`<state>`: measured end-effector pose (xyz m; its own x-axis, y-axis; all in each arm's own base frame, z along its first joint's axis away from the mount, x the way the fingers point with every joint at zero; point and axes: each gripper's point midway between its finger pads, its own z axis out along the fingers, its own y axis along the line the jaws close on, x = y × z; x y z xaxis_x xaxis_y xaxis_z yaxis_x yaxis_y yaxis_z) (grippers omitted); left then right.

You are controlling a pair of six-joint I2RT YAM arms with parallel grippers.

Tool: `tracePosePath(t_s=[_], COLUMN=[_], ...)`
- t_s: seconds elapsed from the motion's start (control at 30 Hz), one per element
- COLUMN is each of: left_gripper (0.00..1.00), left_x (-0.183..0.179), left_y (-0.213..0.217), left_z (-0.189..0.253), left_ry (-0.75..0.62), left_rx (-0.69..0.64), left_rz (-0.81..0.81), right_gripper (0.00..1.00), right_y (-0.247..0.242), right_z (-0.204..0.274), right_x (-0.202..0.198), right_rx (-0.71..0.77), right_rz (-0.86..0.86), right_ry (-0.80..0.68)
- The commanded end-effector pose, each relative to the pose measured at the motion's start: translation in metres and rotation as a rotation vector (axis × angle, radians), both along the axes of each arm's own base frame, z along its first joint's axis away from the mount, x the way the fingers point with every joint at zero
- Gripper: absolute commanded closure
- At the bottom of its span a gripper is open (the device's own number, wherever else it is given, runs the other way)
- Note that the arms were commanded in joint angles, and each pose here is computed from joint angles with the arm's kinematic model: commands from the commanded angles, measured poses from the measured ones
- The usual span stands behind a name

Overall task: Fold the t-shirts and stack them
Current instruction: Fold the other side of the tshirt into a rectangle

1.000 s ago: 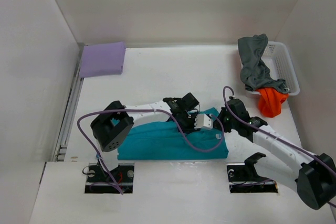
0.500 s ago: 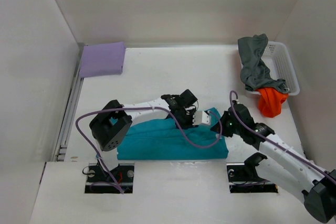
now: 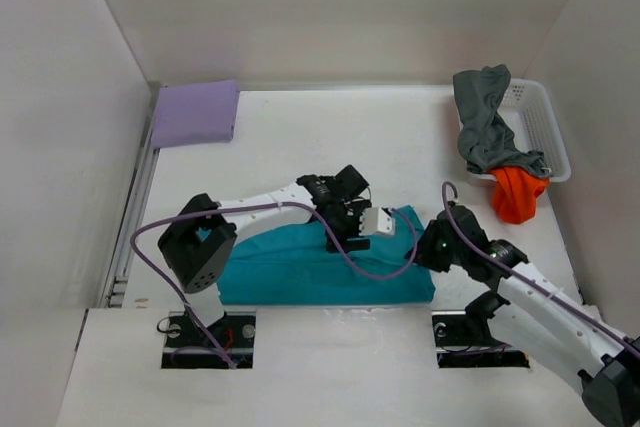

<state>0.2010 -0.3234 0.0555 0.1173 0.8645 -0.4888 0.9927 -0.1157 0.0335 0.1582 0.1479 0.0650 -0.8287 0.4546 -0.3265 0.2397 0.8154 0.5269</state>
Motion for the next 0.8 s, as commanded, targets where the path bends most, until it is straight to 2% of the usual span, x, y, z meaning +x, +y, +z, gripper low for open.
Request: tracePosePath(t_s=[0.0, 0.07, 0.17, 0.3, 0.47, 0.6, 0.67, 0.77], left_gripper=[0.38, 0.37, 0.35, 0.34, 0.32, 0.3, 0.3, 0.29], left_x=[0.012, 0.015, 0.019, 0.043, 0.082, 0.11, 0.111, 0.101], left_y=[0.006, 0.019, 0.042, 0.089, 0.156, 0.228, 0.272, 0.314], left_z=[0.048, 0.059, 0.07, 0.059, 0.042, 0.032, 0.025, 0.011], left_ry=[-0.059, -0.058, -0.048, -0.085, -0.198, -0.268, -0.256, -0.225], left_rx=[-0.076, -0.076, -0.07, -0.02, 0.064, 0.153, 0.195, 0.244], left_rz=[0.019, 0.049, 0.096, 0.241, 0.468, 0.685, 0.792, 0.863], right_gripper=[0.68, 0.61, 0.56, 0.51, 0.44, 0.39, 0.38, 0.38], right_y=[-0.005, -0.009, -0.018, -0.031, -0.047, -0.042, -0.035, -0.031], right_z=[0.028, 0.037, 0.035, 0.031, 0.019, 0.008, -0.001, -0.01], right_x=[0.019, 0.034, 0.061, 0.108, 0.155, 0.172, 0.173, 0.17], right_rx=[-0.011, -0.047, -0.129, -0.21, -0.268, -0.284, -0.268, -0.252], right_rz=[-0.027, -0.031, -0.032, -0.036, -0.036, 0.005, 0.035, 0.053], right_ry=[-0.076, -0.107, -0.11, -0.124, -0.124, -0.102, -0.067, -0.029])
